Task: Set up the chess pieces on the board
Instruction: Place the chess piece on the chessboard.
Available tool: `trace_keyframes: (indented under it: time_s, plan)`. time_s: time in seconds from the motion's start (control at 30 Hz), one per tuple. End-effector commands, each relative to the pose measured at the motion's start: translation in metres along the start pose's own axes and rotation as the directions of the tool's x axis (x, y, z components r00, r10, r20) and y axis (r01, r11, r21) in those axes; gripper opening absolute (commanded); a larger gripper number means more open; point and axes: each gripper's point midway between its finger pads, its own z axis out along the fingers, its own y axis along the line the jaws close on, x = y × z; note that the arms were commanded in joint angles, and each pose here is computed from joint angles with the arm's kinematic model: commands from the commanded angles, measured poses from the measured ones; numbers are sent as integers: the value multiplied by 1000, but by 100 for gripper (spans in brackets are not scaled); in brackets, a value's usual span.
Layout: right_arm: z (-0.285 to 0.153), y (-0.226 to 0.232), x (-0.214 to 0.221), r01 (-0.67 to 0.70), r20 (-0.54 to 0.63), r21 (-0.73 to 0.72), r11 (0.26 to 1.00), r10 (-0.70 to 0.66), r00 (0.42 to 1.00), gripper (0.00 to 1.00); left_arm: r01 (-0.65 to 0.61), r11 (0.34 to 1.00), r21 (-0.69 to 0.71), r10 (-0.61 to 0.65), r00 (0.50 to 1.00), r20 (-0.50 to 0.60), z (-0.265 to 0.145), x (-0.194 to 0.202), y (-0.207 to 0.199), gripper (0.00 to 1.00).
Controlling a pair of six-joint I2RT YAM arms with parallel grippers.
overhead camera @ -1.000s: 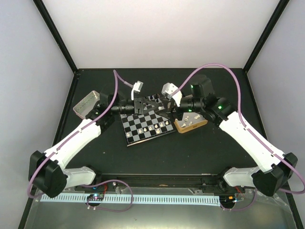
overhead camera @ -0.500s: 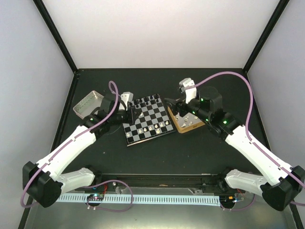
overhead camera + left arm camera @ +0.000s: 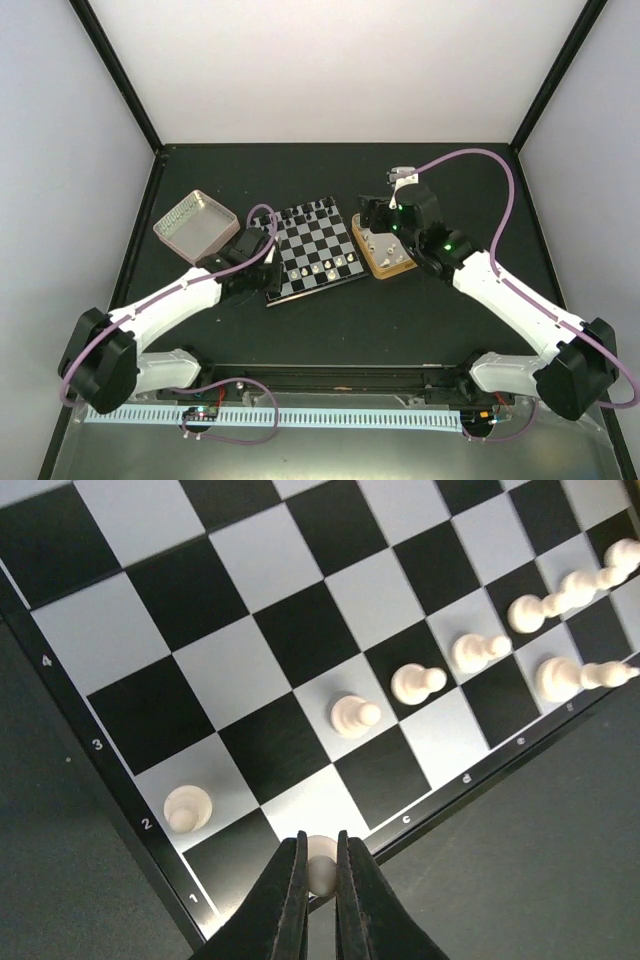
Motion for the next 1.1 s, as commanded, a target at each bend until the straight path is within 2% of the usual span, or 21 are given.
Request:
trace_keyframes:
  time_s: [0.0,0.37,0.6,0.93,1.07]
  plan:
    - [3,-9,-2,-63,19,54,997,62,998,82,-16,1000,-14,16,999,30,11,-5,0,1]
    - [6,7,2,-31,-12,-36,999,31,999,82,-23,997,-71,27,998,57,33,-18,4,1]
    - [10,-5,7,-34,-23,29,999,35,999,82,-36,995,-97,42,997,59,40,-19,8,4]
    - [12,-6,9,-18,-29,34,999,19,999,82,-56,993,-102,62,997,52,46,-17,9,7]
    - [12,-7,11,-11,-35,38,999,12,999,82,-57,993,-107,62,997,45,47,-15,11,12]
